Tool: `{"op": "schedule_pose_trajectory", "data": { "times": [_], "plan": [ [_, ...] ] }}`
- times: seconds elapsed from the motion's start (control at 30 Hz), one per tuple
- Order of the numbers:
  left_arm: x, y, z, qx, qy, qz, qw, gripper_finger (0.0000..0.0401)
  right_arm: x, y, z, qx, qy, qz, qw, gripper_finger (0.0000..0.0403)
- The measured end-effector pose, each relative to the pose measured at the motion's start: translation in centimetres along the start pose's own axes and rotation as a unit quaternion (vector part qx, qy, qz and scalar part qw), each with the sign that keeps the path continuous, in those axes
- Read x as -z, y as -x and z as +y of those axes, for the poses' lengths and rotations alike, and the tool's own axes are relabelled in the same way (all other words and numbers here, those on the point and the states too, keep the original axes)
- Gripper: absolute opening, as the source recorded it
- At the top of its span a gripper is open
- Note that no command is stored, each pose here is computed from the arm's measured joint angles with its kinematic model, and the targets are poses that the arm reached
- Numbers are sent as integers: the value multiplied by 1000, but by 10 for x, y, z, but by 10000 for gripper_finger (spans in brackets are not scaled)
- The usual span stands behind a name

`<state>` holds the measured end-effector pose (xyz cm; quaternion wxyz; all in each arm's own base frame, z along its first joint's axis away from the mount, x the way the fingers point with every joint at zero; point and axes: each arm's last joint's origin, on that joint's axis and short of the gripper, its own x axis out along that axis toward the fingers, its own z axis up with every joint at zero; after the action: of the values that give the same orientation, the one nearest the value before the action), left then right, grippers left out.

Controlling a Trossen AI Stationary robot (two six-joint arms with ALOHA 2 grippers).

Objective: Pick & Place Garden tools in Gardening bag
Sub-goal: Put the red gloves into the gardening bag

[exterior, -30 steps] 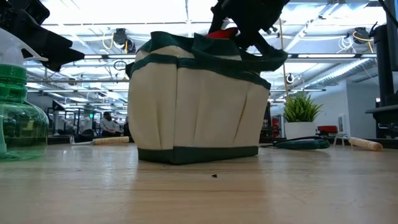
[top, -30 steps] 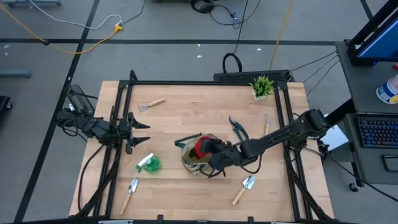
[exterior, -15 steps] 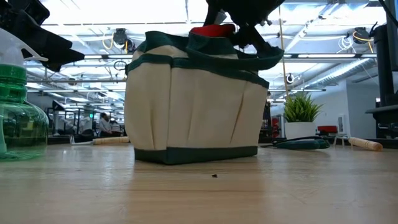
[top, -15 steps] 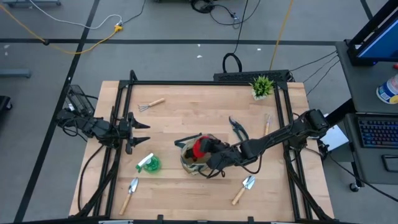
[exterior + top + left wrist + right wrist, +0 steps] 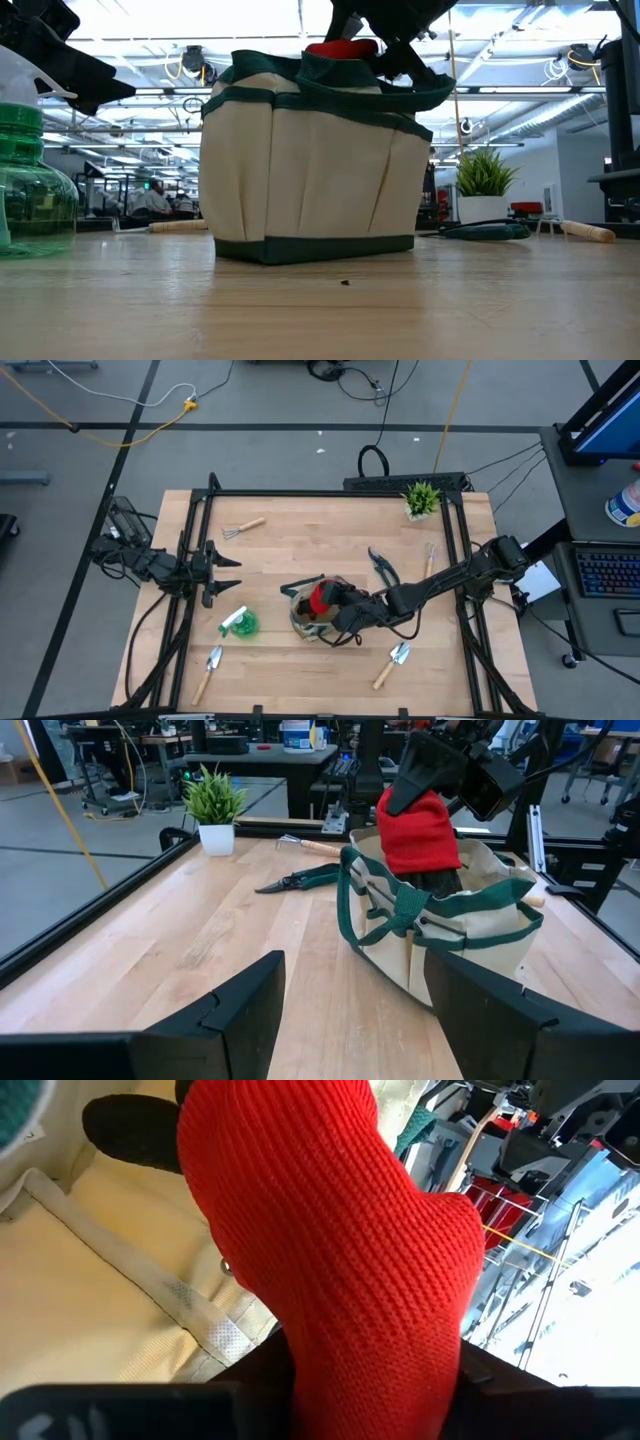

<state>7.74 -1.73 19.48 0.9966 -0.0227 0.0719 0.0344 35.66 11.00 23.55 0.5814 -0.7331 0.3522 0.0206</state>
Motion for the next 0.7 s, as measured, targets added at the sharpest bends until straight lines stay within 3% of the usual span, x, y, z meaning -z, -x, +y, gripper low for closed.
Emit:
{"op": "schedule_pose_trajectory", "data": {
  "times": [0.3, 0.7],
  "plan": [
    [0, 0, 0, 0, 0, 0, 1000, 244, 0, 0, 0, 0, -1, 1, 1000, 116],
    [0, 0, 0, 0, 2, 0, 1000, 244, 0, 0, 0, 0, -79, 1, 997, 118]
  ]
}}
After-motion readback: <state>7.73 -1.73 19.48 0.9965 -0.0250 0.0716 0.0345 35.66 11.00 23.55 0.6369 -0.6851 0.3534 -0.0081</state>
